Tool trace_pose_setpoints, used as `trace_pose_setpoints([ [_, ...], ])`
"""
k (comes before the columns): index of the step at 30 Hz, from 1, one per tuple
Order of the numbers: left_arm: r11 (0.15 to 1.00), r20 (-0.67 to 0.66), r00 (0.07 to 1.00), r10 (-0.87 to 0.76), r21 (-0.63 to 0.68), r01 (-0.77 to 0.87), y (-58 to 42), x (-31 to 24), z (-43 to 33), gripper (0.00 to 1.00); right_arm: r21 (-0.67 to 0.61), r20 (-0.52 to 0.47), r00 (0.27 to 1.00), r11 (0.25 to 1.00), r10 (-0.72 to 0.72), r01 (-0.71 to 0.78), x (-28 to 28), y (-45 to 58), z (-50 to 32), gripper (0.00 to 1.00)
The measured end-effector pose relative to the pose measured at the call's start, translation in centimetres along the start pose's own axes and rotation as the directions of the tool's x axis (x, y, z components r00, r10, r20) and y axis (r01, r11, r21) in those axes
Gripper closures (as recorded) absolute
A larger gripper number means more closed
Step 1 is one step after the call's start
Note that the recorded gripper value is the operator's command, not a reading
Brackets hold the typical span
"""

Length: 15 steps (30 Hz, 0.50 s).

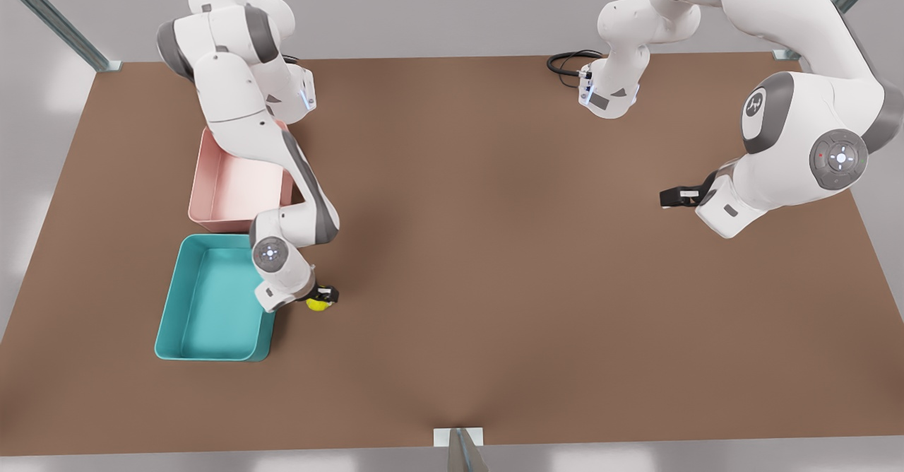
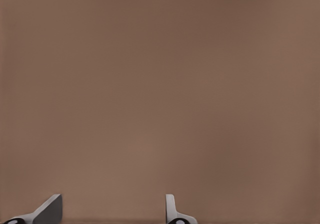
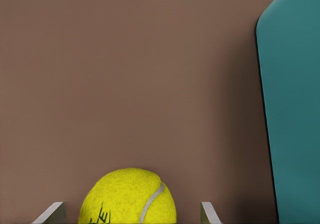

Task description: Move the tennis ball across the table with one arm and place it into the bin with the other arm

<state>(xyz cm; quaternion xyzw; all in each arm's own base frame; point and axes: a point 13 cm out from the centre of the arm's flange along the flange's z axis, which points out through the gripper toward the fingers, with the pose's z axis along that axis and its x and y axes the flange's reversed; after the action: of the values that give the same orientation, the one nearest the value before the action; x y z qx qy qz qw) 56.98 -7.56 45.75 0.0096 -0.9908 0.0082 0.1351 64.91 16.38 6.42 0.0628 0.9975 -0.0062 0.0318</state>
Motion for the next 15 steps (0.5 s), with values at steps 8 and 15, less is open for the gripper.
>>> trace_pose_setpoints([
  [8,1.0,-0.001,1.0,-0.02,0.001,0.02,0.1,0.0,0.0,0.0,0.008,-0.014,1.0,1.0,0.016,-0.016,0.8,-0.3,1.8,0.0],
  [15,1.0,-0.005,1.0,-0.03,0.0,0.03,0.1,0.0,0.2,0.0,0.012,-0.02,1.0,1.0,0.022,-0.022,1.2,-0.3,2.3,0.0],
])
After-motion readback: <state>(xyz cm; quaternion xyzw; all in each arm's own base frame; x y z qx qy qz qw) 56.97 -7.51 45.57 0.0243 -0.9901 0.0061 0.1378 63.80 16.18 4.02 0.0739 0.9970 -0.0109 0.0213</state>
